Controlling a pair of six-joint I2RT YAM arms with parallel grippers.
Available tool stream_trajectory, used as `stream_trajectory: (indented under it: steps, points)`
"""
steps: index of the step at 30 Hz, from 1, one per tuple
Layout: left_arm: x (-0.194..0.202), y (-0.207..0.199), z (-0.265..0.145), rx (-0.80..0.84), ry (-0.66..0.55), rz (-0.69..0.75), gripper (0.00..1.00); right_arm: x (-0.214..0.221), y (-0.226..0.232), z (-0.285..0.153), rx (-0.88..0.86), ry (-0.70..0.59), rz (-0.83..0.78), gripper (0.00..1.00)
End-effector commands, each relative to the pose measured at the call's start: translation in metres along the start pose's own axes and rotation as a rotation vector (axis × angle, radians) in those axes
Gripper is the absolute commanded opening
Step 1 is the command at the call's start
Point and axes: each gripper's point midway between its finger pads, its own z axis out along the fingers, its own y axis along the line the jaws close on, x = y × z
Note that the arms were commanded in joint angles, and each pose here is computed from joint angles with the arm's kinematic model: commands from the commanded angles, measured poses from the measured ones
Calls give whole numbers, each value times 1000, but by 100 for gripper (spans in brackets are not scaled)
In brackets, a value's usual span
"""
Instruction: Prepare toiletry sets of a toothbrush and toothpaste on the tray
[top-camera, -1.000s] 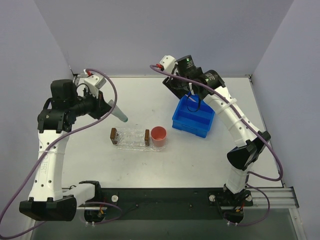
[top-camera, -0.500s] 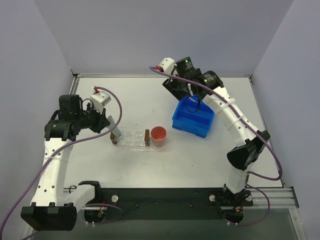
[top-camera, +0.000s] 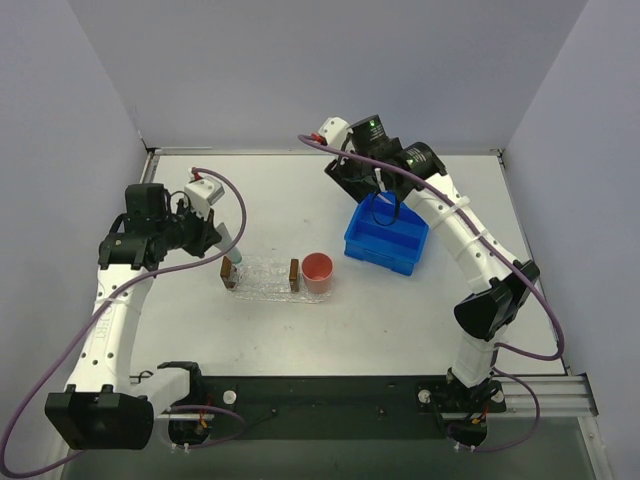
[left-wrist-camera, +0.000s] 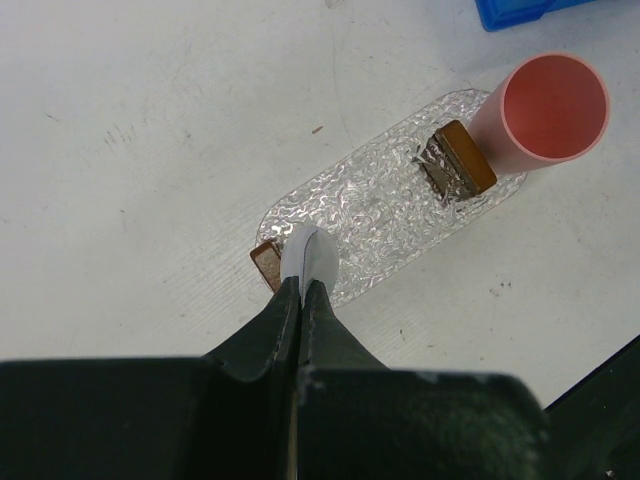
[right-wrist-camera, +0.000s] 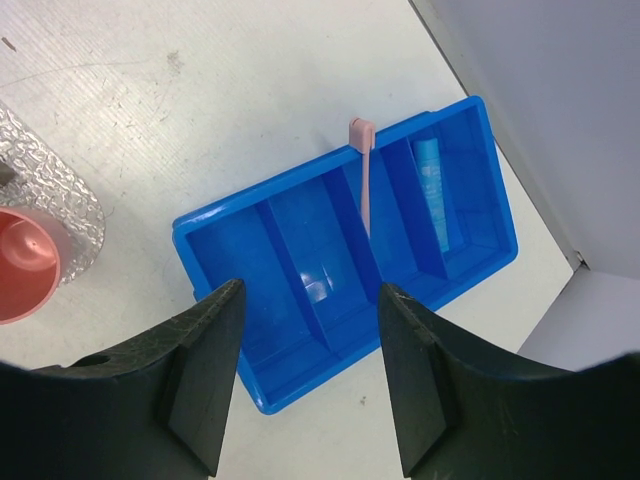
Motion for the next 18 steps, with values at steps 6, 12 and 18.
stream_trajectory:
  steps: [6, 12, 18]
  points:
    - [-17, 6, 2, -12, -71, 17, 0, 4, -4, -6, -1, -6, 18, 50]
    - [-15, 3, 0, -13, -71, 6, 0, 4, -5, -2, -9, -5, 31, 50]
    - [-8, 3, 0, -20, -59, 11, 0, 4, -2, 0, -20, -3, 36, 50]
